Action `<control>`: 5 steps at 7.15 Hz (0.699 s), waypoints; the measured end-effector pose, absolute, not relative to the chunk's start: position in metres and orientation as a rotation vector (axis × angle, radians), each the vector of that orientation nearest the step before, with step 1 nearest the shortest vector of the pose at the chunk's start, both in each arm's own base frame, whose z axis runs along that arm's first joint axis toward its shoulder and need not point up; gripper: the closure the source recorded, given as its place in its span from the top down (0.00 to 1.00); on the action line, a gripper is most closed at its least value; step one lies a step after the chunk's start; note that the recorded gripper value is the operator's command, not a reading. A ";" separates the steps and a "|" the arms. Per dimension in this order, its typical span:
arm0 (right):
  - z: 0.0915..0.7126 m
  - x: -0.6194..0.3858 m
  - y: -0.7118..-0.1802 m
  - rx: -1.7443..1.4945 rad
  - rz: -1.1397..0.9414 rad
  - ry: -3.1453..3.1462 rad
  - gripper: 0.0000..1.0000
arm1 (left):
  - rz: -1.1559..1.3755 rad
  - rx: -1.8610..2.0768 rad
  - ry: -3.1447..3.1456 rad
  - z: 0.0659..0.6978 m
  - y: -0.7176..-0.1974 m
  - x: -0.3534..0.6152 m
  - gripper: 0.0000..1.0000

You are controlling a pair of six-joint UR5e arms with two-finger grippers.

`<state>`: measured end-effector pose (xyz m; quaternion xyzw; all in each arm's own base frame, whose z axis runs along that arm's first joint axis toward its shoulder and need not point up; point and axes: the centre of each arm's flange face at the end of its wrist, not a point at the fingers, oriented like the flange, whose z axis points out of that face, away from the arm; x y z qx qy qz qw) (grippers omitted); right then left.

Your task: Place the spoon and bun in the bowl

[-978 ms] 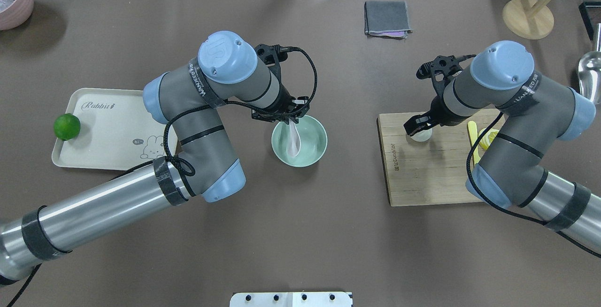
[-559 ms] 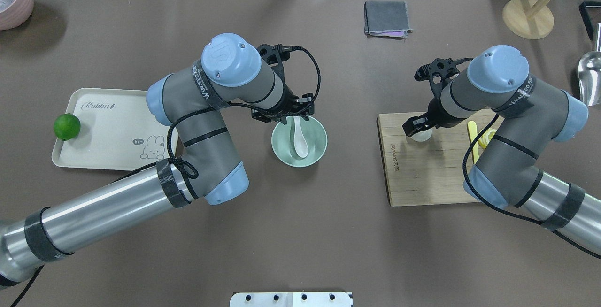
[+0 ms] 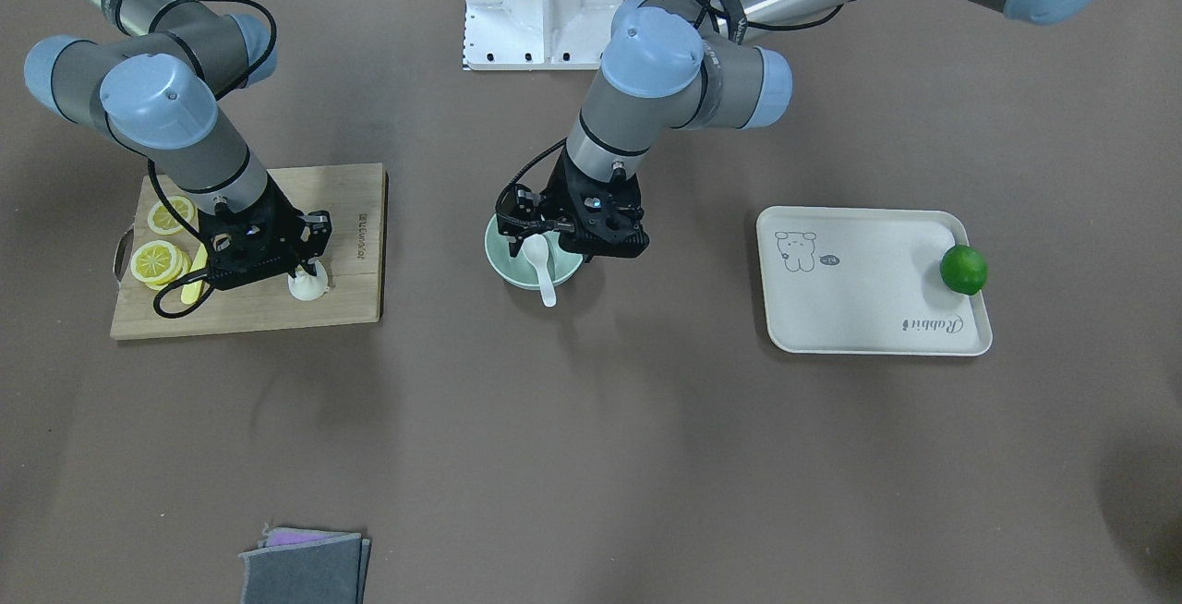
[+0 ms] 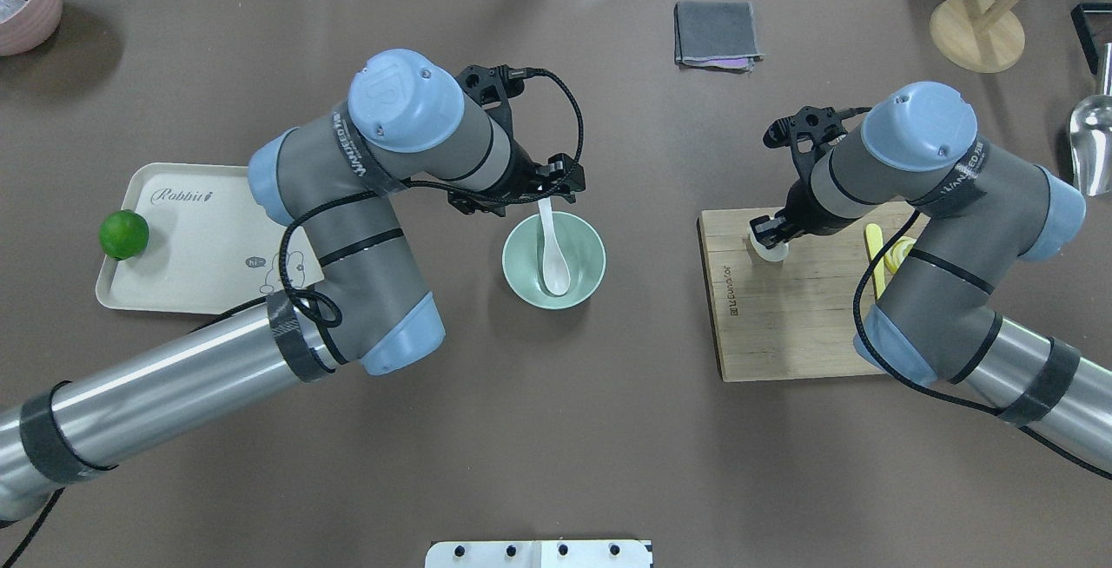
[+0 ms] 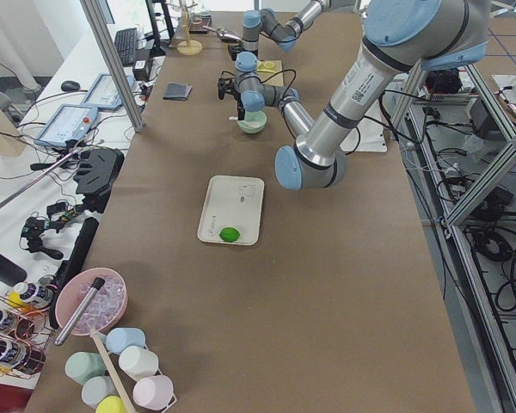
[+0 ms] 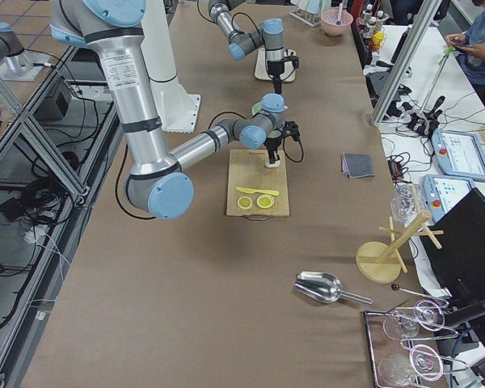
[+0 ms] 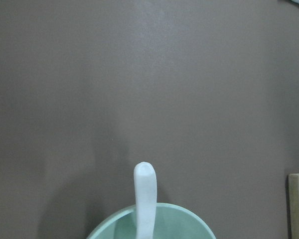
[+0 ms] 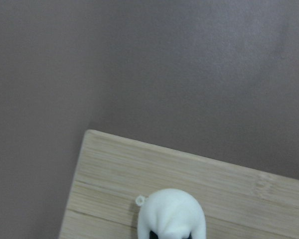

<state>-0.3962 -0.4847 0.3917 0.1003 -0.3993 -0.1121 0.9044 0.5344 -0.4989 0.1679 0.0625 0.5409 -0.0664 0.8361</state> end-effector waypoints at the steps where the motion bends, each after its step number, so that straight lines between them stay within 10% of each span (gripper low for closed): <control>1: 0.363 -0.402 -0.490 0.224 -0.210 -0.857 0.00 | -0.128 0.123 1.154 0.193 -0.500 0.491 0.98; 5: 0.230 -0.483 -0.461 0.245 -0.038 -0.998 0.04 | 0.100 0.192 1.061 0.357 -0.505 0.291 0.98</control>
